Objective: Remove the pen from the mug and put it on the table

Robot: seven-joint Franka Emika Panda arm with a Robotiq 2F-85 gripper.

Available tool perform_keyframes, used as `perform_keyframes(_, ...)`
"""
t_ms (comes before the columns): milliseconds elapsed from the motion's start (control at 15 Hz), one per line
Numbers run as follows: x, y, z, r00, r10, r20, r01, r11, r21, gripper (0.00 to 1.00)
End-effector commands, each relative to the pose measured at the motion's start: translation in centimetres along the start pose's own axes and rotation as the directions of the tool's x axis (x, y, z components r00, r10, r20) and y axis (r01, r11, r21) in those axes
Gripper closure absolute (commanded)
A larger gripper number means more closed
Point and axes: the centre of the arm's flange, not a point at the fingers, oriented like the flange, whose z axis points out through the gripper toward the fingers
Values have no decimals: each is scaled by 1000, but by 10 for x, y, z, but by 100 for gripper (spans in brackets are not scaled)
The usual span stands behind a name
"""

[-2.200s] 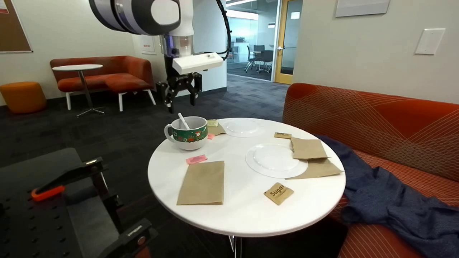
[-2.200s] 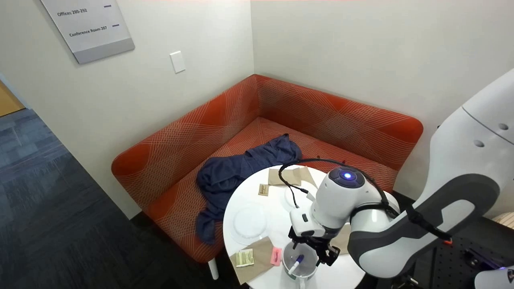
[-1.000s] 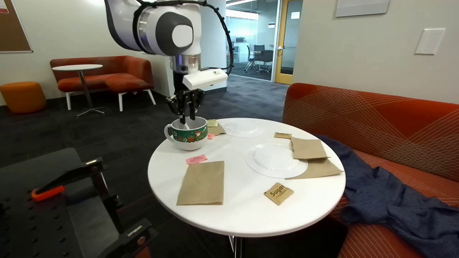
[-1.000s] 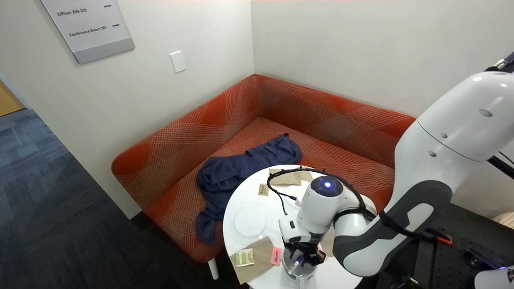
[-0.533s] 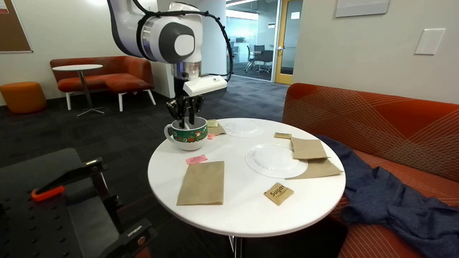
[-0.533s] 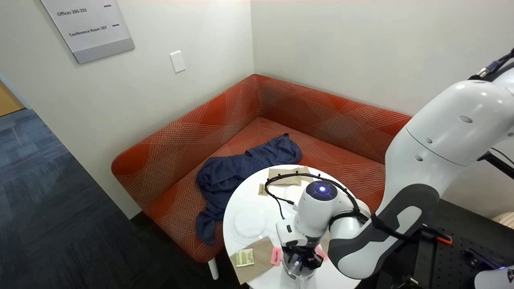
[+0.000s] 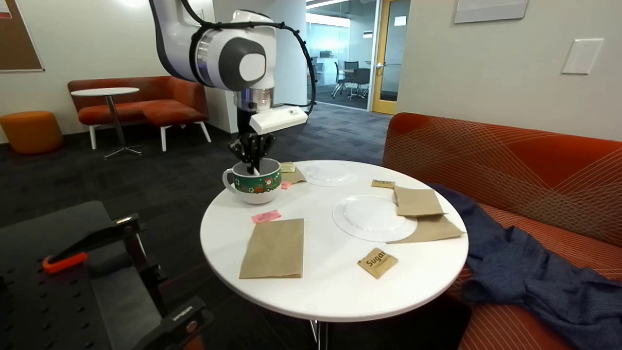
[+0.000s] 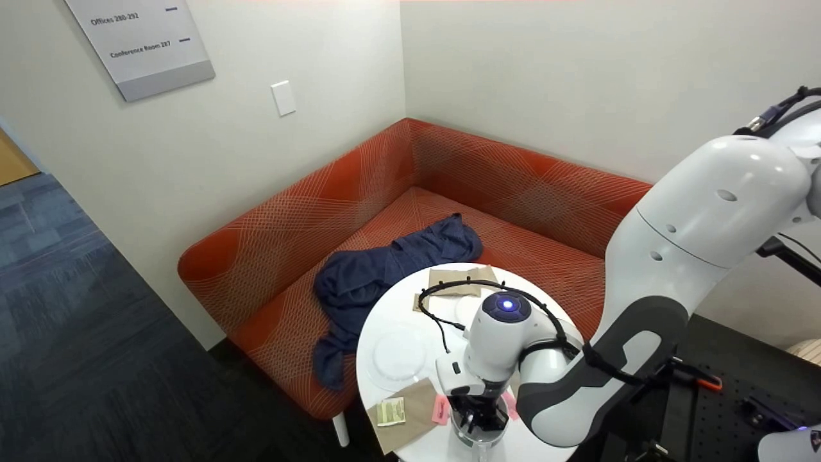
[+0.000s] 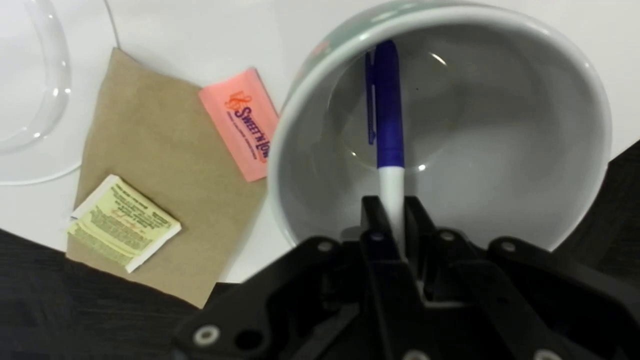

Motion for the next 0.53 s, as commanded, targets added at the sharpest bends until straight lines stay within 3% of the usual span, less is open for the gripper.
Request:
perform_keyframes(0, 2, 0, -19, 999, 22, 27, -21, 1000, -21, 97)
perform_keyframes(267, 8, -9, -58, 998, 50, 49, -47, 996, -74, 97)
perform_keyframes(467, 20, -19, -98, 997, 67, 30, -65, 995, -73, 97)
